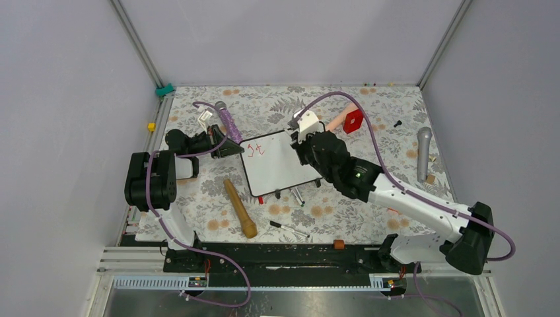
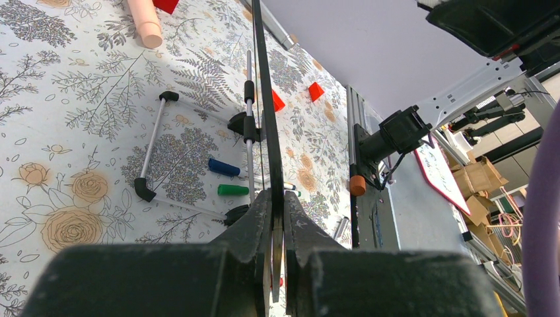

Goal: Write a sentence on the whiteboard

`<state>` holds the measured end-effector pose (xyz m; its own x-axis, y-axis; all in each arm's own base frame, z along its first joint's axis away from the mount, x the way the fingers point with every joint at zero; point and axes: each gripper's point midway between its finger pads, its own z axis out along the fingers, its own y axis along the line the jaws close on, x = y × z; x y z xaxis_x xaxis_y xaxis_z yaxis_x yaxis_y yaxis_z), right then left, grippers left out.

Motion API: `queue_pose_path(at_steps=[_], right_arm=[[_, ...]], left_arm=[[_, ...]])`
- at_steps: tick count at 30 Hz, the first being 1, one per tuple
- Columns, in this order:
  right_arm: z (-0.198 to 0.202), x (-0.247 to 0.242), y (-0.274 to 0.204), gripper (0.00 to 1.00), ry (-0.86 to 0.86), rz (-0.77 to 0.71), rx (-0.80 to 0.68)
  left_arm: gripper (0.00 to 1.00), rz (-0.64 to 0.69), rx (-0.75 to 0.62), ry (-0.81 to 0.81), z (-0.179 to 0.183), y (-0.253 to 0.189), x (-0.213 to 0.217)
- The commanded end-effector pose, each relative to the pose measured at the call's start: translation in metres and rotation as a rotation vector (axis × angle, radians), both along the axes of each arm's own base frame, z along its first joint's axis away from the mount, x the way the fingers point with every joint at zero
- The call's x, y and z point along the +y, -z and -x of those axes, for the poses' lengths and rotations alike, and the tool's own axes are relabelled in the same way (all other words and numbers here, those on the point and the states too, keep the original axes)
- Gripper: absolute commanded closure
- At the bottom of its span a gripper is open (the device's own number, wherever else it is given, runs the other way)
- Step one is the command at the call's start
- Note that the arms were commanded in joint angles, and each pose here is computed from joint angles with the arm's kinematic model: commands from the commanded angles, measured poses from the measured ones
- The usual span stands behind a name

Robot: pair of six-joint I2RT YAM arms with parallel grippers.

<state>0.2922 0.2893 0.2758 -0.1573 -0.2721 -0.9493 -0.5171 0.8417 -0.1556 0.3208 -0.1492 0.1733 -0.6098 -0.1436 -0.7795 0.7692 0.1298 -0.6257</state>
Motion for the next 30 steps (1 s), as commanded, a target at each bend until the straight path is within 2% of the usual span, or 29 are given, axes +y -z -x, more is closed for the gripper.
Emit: queue_pose_path(at_steps=[1, 4, 6, 10, 13, 16, 19, 22, 26, 30], right_arm=[[0.026, 0.013, -0.001, 1.0, -0.152, -0.077, 0.053], [0.037, 0.023, 0.012, 1.0, -0.215, -0.074, 0.129], [0.036, 0.021, 0.012, 1.0, -0.2, -0.046, 0.147], [0.026, 0.003, -0.004, 1.0, -0.129, -0.023, 0.062], [0.023, -0.006, -0.012, 1.0, -0.092, -0.073, -0.007], [0.022, -0.014, -0.008, 1.0, -0.04, -0.091, 0.005], [0.026, -0.022, 0.004, 1.0, -0.056, 0.02, -0.005], [0.023, -0.034, 0.0, 1.0, -0.06, 0.119, -0.116], [0.019, -0.044, -0.037, 1.0, -0.01, -0.001, -0.274], [0.022, -0.045, -0.057, 1.0, -0.007, -0.061, -0.284]], left_arm=[[1.0, -0.024, -0.106, 0.048, 0.012, -0.013, -0.003], [1.0, -0.024, -0.109, 0.046, 0.013, -0.013, -0.003], [1.0, -0.023, -0.109, 0.044, 0.013, -0.013, -0.003], [1.0, -0.023, -0.107, 0.044, 0.013, -0.013, -0.003], [1.0, -0.023, -0.109, 0.042, 0.013, -0.013, -0.003], [1.0, -0.024, -0.111, 0.044, 0.013, -0.014, -0.003], [1.0, -0.023, -0.112, 0.042, 0.013, -0.014, -0.003], [1.0, -0.024, -0.113, 0.042, 0.014, -0.014, -0.003], [1.0, -0.024, -0.117, 0.041, 0.014, -0.014, -0.003], [1.0, -0.024, -0.124, 0.036, 0.015, -0.015, -0.003]])
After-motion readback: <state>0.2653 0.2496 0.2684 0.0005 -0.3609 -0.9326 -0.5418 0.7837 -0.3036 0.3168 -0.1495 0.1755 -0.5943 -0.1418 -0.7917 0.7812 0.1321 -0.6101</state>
